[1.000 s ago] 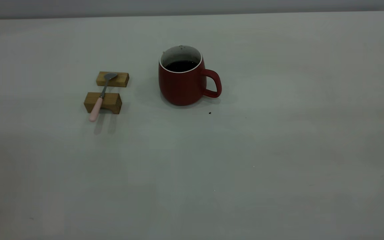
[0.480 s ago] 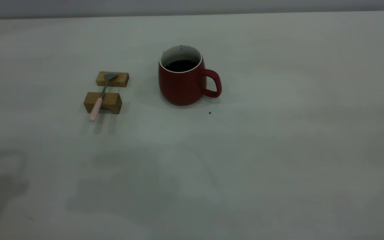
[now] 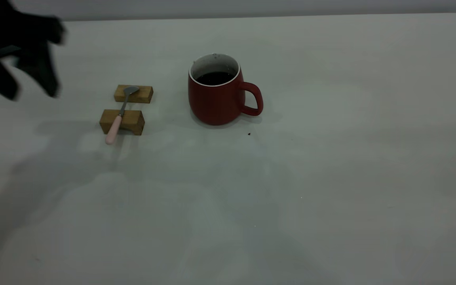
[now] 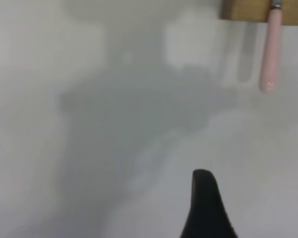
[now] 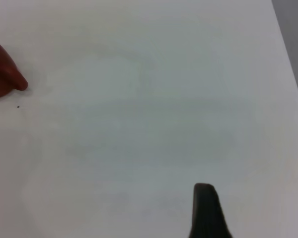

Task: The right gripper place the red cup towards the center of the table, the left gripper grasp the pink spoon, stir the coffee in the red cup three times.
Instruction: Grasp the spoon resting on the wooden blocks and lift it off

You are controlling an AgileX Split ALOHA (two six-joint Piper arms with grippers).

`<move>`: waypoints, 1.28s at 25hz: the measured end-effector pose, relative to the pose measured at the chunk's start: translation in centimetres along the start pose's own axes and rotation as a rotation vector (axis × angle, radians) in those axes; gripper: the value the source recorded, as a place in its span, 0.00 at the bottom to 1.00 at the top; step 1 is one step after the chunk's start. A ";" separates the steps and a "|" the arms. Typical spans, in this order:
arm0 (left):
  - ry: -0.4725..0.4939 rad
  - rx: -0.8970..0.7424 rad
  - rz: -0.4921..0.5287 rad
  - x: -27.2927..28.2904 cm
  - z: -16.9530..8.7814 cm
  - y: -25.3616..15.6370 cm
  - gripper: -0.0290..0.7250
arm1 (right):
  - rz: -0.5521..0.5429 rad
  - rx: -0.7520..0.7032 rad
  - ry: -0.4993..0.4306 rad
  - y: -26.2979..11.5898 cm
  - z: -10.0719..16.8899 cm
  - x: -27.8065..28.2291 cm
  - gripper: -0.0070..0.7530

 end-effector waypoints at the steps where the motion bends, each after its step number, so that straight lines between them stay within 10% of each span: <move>1: 0.003 -0.014 0.015 -1.0 -0.6 0.3 0.80 | 0.000 0.000 0.000 0.0 0.0 0.0 0.71; 32: 0.028 -0.043 0.122 -13.0 -3.9 2.8 0.76 | -0.001 0.000 0.000 0.0 0.0 0.0 0.71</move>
Point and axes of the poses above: a point on each arm's last joint axis where the gripper is mounted, x pointing back along that axis away from the gripper, z along the wrist's bending axis when the last joint is at zero, y = z × x, the point moved 5 cm from there along -x, pointing out along that axis toward the gripper, and after that the axes turned 8 degrees about x, right-handed, at the moved point
